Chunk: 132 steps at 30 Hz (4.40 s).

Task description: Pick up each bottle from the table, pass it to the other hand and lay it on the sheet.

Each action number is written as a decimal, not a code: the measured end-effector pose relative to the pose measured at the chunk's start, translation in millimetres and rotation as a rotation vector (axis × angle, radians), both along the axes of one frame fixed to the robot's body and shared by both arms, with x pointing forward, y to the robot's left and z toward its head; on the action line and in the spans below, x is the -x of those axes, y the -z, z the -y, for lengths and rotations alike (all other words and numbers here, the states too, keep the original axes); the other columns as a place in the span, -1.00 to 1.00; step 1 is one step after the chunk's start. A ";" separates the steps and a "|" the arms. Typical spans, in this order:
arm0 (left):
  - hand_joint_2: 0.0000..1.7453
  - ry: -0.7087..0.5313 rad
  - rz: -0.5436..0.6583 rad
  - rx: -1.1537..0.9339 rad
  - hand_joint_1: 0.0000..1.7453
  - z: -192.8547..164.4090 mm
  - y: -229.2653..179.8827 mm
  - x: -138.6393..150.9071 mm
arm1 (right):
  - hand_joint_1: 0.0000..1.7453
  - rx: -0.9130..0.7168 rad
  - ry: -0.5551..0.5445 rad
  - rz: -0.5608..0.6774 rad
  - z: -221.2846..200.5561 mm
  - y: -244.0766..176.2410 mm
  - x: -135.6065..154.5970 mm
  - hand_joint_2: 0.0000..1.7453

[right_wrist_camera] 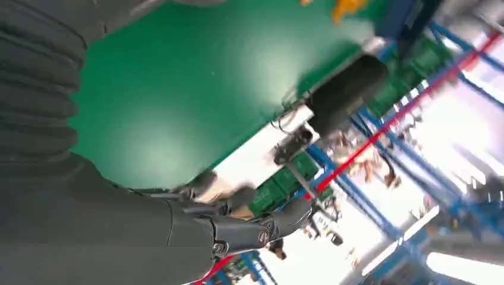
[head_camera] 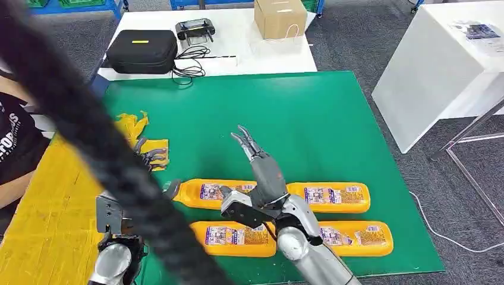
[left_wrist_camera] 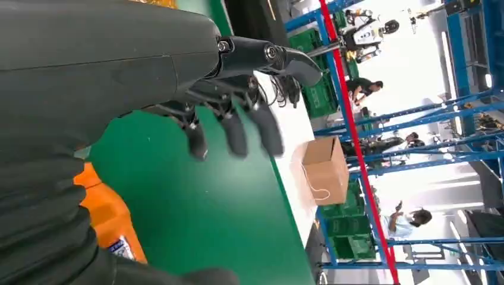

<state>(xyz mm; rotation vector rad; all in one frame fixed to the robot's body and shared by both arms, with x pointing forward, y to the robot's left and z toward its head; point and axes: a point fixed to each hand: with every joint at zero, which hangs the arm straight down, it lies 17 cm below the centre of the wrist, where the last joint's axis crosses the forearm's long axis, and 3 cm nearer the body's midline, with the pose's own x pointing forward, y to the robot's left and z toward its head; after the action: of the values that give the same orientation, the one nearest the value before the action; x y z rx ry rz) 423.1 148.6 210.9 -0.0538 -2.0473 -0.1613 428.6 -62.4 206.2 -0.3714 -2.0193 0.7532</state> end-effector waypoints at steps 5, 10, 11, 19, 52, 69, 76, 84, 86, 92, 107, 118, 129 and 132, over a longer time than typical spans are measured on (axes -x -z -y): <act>1.00 0.006 0.007 0.003 -1.00 0.5 -3.9 -1.8 | -1.00 0.099 -0.037 -0.003 -13.3 11.3 -7.2 1.00; 1.00 0.018 0.015 0.014 -1.00 1.7 -7.9 -2.8 | -1.00 0.203 -0.071 -0.010 -24.6 24.3 -9.5 1.00; 1.00 0.024 0.039 0.031 -1.00 1.3 -19.1 -7.0 | -1.00 0.370 -0.111 -0.010 -39.1 50.0 -16.7 1.00; 1.00 0.025 0.059 0.085 -1.00 -0.7 -31.6 -10.9 | -1.00 0.525 -0.186 -0.088 -50.4 104.9 -19.1 1.00; 1.00 0.018 0.026 0.114 -1.00 7.5 -23.7 -21.1 | 1.00 0.876 -0.065 -0.318 -28.8 190.0 -53.3 1.00; 1.00 0.018 0.013 0.117 -1.00 8.5 -19.4 -19.8 | 1.00 0.567 0.014 -0.297 -26.0 160.5 -60.4 1.00; 1.00 0.017 -0.004 0.112 -1.00 9.0 -12.5 -17.2 | 1.00 0.254 0.082 -0.157 -17.6 108.8 -51.2 1.00; 1.00 0.022 -0.015 0.113 -1.00 11.0 -7.5 -14.4 | 1.00 -0.062 0.171 -0.010 18.1 47.2 -33.1 1.00; 1.00 0.025 -0.015 0.114 -1.00 12.3 -7.6 -13.7 | 1.00 -0.142 0.189 0.036 29.4 29.9 -29.0 1.00; 1.00 0.065 -0.027 0.135 -1.00 21.4 -6.2 -11.3 | 1.00 -0.348 0.169 0.092 48.1 -0.5 -10.9 1.00; 1.00 0.535 -0.193 0.374 -1.00 80.8 -5.3 4.3 | 1.00 -0.200 -0.178 0.061 -46.1 13.1 27.5 1.00; 1.00 0.545 -0.206 0.375 -1.00 81.7 -1.9 3.7 | 1.00 -0.108 -0.236 0.041 -69.7 33.6 36.1 1.00; 1.00 0.543 -0.212 0.375 -1.00 80.6 0.4 3.3 | 1.00 -0.084 -0.246 0.032 -73.9 40.5 35.6 1.00; 1.00 0.543 -0.212 0.374 -1.00 80.5 0.5 3.3 | 1.00 -0.082 -0.245 0.030 -74.0 41.3 35.2 1.00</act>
<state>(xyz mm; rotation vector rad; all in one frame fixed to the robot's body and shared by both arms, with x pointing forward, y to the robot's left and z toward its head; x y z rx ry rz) 419.8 68.1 210.4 -0.8270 -1.7844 -0.0992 393.4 11.6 164.8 -0.0881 -2.1416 0.8140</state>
